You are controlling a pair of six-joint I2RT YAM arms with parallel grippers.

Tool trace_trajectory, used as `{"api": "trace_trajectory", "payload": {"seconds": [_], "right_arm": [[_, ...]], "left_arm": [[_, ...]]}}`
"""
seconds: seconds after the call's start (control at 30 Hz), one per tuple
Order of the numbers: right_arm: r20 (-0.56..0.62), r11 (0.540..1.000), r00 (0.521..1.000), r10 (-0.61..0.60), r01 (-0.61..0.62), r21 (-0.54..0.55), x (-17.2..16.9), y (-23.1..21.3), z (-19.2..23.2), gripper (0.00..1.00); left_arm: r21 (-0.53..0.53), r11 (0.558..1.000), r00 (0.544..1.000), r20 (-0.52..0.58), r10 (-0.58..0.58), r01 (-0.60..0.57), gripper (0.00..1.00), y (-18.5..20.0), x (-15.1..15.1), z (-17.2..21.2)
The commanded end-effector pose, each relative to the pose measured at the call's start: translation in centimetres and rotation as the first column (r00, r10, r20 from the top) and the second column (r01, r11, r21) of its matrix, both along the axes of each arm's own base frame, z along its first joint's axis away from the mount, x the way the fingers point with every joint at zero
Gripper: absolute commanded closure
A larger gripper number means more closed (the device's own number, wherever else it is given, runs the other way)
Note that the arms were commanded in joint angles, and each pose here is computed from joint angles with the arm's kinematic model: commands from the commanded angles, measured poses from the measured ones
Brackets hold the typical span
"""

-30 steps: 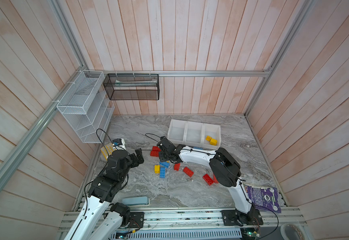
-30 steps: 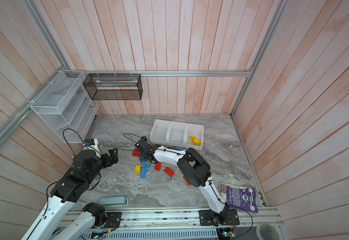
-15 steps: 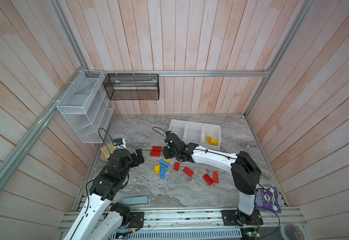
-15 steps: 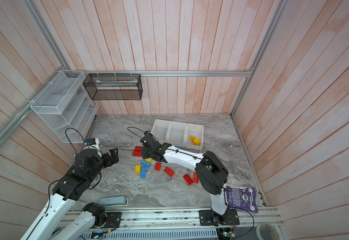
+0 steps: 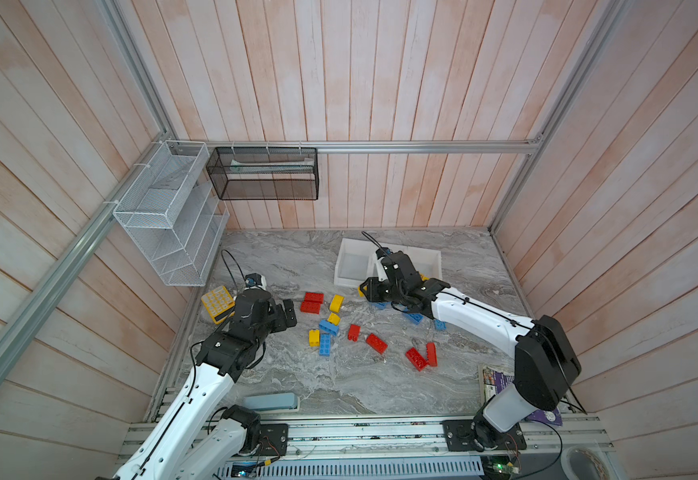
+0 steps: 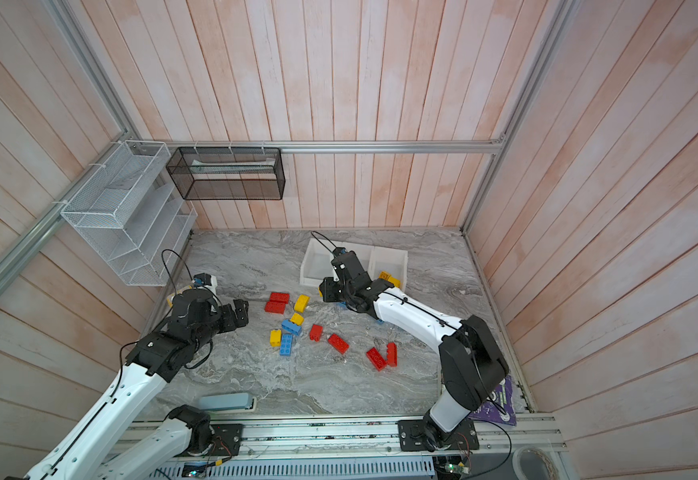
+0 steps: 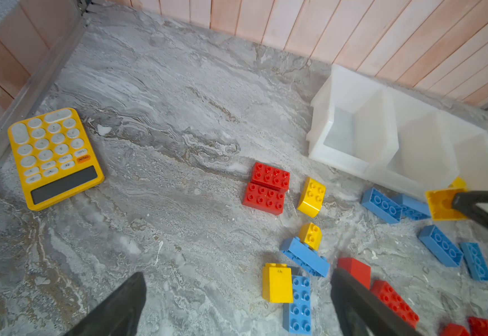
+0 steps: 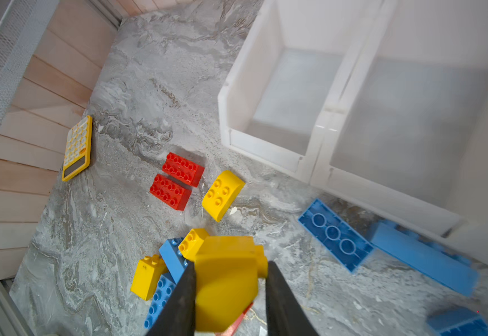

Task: Sort the legos into containers by color
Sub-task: 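Carry the yellow brick into the white bin and release it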

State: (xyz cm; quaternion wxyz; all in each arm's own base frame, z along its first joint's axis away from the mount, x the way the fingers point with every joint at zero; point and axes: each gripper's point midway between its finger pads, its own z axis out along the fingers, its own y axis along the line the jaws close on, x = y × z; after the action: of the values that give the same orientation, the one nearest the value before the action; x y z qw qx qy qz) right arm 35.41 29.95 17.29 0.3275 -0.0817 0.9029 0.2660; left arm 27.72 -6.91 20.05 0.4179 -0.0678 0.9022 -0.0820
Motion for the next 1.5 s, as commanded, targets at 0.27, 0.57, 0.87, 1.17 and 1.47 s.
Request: {"api": "trace_trajectory", "payload": {"seconds": [0.27,0.57,0.87,1.17,1.47], "right_arm": [[0.018,0.987,0.990,-0.140,0.138,0.088,3.6,-9.6,3.5,0.70],[0.001,0.946,0.950,-0.313,0.312,0.085,7.1,-17.4,2.9,0.70],[-0.037,0.925,0.924,-0.380,0.381,0.006,9.2,-19.1,-0.7,0.70],[-0.021,0.903,0.904,-0.427,0.428,0.039,10.5,-19.6,-2.0,0.66],[-0.021,0.898,0.898,-0.439,0.439,0.033,11.6,-19.6,-2.7,0.41]], "left_arm": [[-0.017,0.996,0.993,-0.079,-0.089,0.088,0.00,-1.8,0.6,-1.9],[-0.035,0.991,0.976,-0.173,-0.135,0.131,0.00,-2.9,0.7,-4.3],[-0.046,0.988,0.964,-0.215,-0.157,0.150,0.00,-3.4,0.6,-5.5],[-0.054,0.985,0.958,-0.229,-0.172,0.164,0.00,-3.8,0.4,-5.9],[-0.060,0.982,0.948,-0.255,-0.189,0.179,0.00,-4.1,0.5,-6.7]]}}
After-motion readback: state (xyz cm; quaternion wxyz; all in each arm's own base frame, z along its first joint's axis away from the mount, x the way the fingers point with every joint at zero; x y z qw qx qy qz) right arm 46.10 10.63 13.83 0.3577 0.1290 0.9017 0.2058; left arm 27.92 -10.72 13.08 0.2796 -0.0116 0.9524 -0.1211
